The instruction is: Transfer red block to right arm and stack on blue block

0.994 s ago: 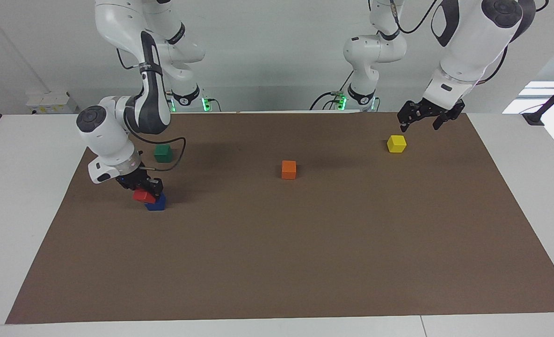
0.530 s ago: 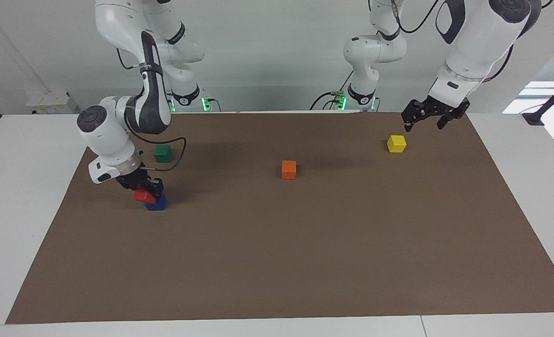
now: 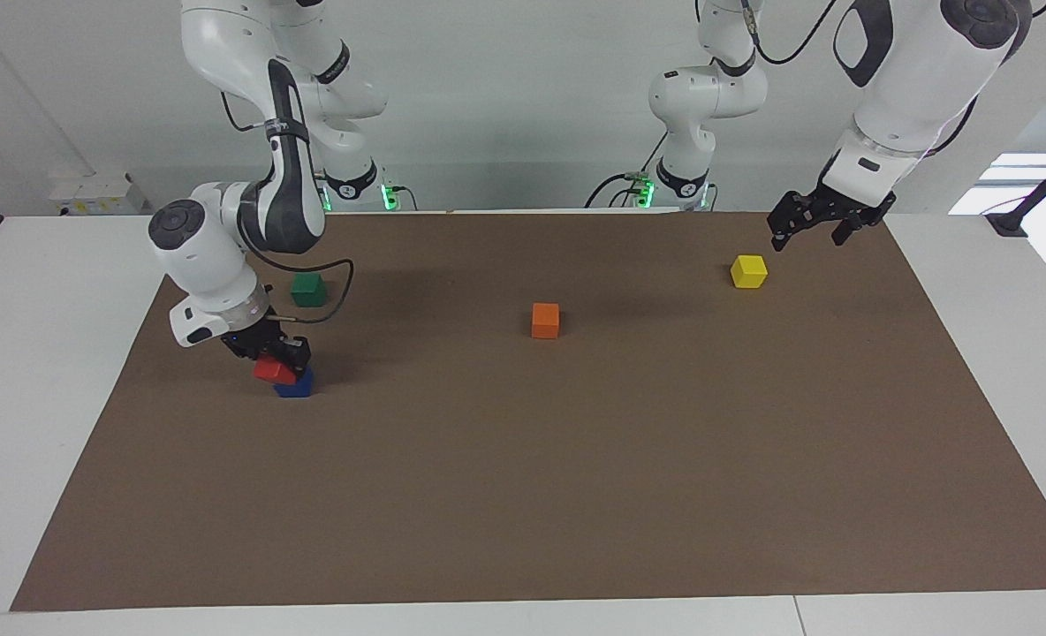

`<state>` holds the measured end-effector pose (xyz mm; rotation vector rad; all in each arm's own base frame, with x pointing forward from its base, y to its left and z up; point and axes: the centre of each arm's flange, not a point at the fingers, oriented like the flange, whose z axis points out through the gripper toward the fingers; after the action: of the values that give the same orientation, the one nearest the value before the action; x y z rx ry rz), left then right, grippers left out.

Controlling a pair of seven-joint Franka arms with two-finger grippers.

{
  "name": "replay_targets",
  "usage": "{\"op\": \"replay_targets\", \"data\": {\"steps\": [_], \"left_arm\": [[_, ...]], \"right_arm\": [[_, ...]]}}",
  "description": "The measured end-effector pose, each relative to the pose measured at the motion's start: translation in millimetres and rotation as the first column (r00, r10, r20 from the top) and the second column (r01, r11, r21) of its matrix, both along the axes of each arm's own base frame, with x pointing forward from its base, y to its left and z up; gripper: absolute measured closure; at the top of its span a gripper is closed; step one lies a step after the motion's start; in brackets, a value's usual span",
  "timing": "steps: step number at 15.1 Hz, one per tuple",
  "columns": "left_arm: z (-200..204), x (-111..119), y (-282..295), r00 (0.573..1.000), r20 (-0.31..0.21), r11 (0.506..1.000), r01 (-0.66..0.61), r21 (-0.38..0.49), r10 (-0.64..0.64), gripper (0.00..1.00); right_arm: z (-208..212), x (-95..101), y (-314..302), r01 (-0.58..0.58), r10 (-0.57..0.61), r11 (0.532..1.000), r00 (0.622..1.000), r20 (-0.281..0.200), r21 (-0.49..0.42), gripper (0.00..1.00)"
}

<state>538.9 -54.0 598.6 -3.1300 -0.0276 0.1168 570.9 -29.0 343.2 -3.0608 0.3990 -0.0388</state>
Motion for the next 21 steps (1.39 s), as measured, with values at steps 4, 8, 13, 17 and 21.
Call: {"op": "replay_targets", "data": {"steps": [4, 8, 13, 17, 21], "left_arm": [[0.0, 0.3, 3.1, 1.0, 0.0, 1.0, -0.006, 0.0, 0.006, 0.0], [0.0, 0.3, 3.2, 1.0, 0.0, 1.0, -0.006, 0.0, 0.006, 0.0], [0.0, 0.3, 3.3, 1.0, 0.0, 1.0, -0.006, 0.0, 0.006, 0.0], [0.0, 0.3, 3.3, 1.0, 0.0, 1.0, -0.006, 0.0, 0.006, 0.0], [0.0, 0.3, 3.3, 1.0, 0.0, 1.0, -0.006, 0.0, 0.006, 0.0]], "right_arm": [[-2.1, -1.1, 0.1, 0.0, 0.0, 1.0, 1.0, -0.005, 0.0, 0.43], [-2.6, -1.2, 0.8, -0.002, 0.002, 1.0, 1.0, -0.003, 0.0, 0.43], [-3.5, -1.6, 1.6, -0.003, 0.003, 1.0, 1.0, -0.005, 0.0, 0.43], [-3.8, -1.0, 1.8, -0.003, 0.003, 1.0, 1.0, 0.0, 0.0, 0.43], [-4.7, 0.4, 1.6, -0.002, 0.002, 1.0, 1.0, 0.013, -0.002, 0.43]]}}
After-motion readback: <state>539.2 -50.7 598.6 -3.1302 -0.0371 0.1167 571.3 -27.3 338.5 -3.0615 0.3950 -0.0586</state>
